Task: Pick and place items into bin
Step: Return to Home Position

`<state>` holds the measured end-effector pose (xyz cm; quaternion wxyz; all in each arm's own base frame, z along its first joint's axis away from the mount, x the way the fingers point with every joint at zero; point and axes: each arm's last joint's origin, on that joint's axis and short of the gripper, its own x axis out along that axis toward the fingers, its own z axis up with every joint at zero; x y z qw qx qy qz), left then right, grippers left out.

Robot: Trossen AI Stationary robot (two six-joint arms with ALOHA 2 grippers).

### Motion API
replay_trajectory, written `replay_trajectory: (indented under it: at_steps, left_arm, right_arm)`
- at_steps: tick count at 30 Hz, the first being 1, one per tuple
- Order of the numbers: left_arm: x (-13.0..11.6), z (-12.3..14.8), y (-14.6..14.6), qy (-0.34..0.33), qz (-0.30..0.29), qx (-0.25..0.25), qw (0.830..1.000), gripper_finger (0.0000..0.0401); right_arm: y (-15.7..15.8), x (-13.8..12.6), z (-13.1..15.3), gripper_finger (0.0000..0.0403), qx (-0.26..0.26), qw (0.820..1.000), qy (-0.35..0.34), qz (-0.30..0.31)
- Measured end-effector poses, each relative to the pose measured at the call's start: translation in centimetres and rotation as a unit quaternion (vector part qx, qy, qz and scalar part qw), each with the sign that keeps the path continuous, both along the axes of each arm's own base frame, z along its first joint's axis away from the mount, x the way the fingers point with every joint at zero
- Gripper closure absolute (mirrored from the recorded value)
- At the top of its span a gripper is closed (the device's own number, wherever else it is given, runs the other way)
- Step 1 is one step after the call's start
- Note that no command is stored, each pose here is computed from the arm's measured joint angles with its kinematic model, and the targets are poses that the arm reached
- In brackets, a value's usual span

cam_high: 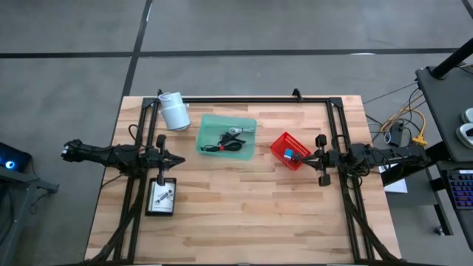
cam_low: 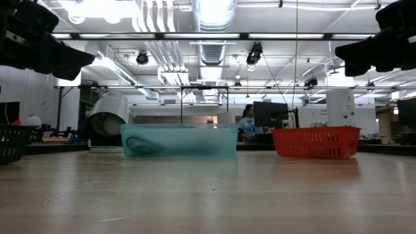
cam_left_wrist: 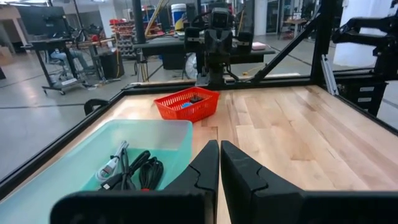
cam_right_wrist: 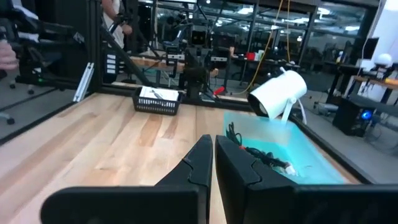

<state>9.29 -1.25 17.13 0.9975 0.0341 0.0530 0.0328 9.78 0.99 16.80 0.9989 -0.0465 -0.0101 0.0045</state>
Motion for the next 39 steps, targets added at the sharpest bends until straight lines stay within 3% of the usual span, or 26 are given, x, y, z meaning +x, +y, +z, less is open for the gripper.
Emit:
replay_trajectory:
  at_steps: [6, 39]
  left_arm:
    - [0.17, 0.40, -0.03, -0.029, 0.001, -0.008, 1.000, 0.0401]
    - [0.61, -0.27, -0.13, -0.020, 0.001, -0.006, 1.000, 0.0401]
  right_arm:
    - [0.00, 0.00, 0.00, 0.0394, -0.031, 1.000, 0.000, -0.001]
    - [0.00, 0.00, 0.01, 0.0394, -0.031, 1.000, 0.000, -0.001]
